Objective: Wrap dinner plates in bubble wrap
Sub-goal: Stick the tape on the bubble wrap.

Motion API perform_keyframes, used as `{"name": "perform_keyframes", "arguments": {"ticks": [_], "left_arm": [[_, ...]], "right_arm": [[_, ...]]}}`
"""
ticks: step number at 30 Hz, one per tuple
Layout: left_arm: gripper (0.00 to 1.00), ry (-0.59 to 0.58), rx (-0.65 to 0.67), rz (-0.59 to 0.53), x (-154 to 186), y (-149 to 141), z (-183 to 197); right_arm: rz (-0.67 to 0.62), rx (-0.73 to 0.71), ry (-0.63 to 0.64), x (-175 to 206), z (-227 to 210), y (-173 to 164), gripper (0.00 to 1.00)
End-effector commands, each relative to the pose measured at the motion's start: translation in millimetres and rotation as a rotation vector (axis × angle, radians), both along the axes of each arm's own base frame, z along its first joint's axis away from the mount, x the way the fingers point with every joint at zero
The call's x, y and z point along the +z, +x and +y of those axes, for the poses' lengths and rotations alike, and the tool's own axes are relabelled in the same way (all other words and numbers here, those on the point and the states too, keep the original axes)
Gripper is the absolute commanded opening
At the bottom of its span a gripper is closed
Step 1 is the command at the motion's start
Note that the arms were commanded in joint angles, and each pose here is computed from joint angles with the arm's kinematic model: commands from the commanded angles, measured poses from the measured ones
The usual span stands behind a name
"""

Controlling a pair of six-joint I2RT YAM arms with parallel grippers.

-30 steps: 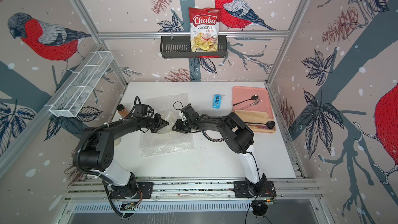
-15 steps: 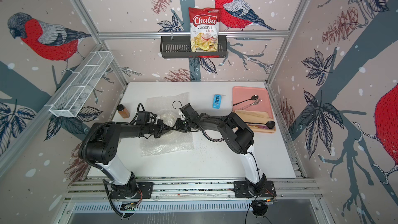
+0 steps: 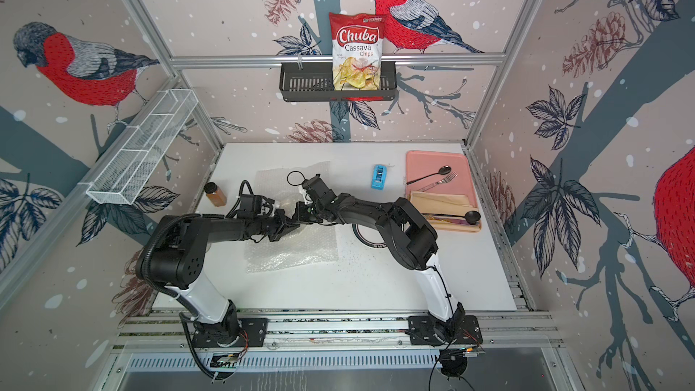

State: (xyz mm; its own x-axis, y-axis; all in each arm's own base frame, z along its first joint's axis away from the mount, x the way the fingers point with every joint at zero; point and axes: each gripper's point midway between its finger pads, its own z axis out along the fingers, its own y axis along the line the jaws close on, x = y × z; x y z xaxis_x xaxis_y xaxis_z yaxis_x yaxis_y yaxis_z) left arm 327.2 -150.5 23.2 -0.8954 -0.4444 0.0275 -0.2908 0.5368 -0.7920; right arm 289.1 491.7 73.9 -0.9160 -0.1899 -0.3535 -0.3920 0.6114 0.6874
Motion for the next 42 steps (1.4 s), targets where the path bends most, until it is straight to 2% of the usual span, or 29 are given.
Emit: {"name": "perform_keyframes", "arguments": {"ticks": [1,11,18,23,31,36,42], "left_arm": [[0.0,0.132,0.061,0.179,-36,-28,22],[0.0,0.126,0.072,0.178,-35,-27,27],[0.0,0.122,0.072,0.183,-37,-26,26],[0.0,0.123,0.072,0.179,-36,-25,26],[0.0,0.123,0.071,0.173,-34,-24,26],[0.0,0.124,0.07,0.171,-34,-23,26],[0.0,0.129,0.073,0.165,-31,-22,29]], "right_arm": [[0.021,0.029,-0.028,-12,0,-10,0.03],[0.049,0.006,-0.099,-42,-16,-16,0.01],[0.01,0.049,-0.018,-16,-7,-22,0.0],[0.0,0.067,-0.021,-12,-8,-30,0.0],[0.04,0.047,-0.146,-51,-21,-30,0.0],[0.022,0.026,-0.212,-60,-34,-27,0.0],[0.045,-0.03,-0.205,-62,-58,-20,0.0]]}}
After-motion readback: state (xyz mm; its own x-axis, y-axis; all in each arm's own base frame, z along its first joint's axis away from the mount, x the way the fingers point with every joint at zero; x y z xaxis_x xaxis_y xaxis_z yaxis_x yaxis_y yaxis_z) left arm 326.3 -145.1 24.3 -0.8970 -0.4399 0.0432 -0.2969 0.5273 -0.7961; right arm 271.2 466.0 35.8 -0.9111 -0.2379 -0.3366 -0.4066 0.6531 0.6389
